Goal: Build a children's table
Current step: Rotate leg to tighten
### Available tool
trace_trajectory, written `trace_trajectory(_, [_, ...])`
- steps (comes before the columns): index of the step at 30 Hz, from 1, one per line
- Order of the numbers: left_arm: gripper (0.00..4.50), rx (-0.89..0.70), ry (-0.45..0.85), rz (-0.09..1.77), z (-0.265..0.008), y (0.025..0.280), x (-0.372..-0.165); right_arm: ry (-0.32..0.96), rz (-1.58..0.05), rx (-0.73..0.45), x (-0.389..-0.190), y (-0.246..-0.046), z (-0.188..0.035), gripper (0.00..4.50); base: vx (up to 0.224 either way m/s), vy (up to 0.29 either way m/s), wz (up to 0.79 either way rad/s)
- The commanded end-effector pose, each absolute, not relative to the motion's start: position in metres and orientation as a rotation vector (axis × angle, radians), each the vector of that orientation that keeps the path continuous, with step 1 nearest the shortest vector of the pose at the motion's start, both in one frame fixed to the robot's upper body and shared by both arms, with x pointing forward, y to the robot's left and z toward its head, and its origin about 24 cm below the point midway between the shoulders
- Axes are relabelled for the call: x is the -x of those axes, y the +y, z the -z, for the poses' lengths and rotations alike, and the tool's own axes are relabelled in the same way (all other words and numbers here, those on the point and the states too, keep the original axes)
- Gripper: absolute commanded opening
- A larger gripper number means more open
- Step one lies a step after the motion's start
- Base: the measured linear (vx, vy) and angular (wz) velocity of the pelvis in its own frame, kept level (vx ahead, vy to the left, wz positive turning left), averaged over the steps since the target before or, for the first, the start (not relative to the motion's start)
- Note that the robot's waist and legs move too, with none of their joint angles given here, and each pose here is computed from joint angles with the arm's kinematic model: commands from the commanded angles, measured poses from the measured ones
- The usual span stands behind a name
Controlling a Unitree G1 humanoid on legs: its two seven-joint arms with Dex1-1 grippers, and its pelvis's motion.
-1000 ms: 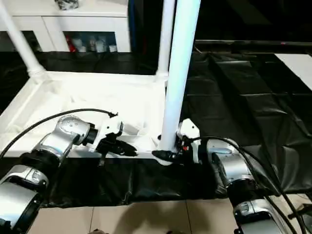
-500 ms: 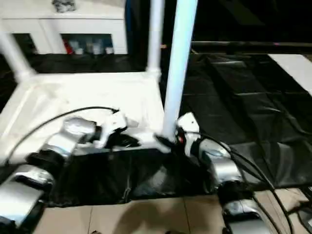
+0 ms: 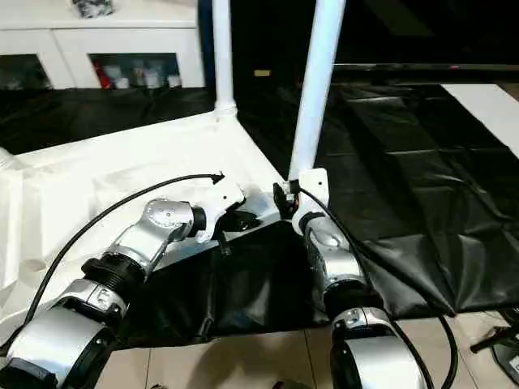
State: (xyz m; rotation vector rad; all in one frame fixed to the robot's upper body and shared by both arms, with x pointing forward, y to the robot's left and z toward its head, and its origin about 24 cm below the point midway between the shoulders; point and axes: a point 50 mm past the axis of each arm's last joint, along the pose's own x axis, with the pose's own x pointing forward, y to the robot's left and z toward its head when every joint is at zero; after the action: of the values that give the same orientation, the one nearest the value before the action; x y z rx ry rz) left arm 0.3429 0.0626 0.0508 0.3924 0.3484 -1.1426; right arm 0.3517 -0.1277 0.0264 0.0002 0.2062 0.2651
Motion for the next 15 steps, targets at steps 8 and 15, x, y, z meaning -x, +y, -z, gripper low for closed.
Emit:
trace_trajectory(8, [0.0, -0.448, 0.303, 1.284, -0.06, 0.08, -0.34, 0.198, -0.632, 0.085, -0.337, -0.131, -0.026, 3.66, 0.0, 0.0, 0.0])
trace_trajectory(15, [0.0, -0.464, 0.331, 1.453, -0.061, 0.098, -0.332, 0.224, -1.035, 0.097, -0.314, -0.136, -0.03, 3.4, 0.0, 0.0, 0.0])
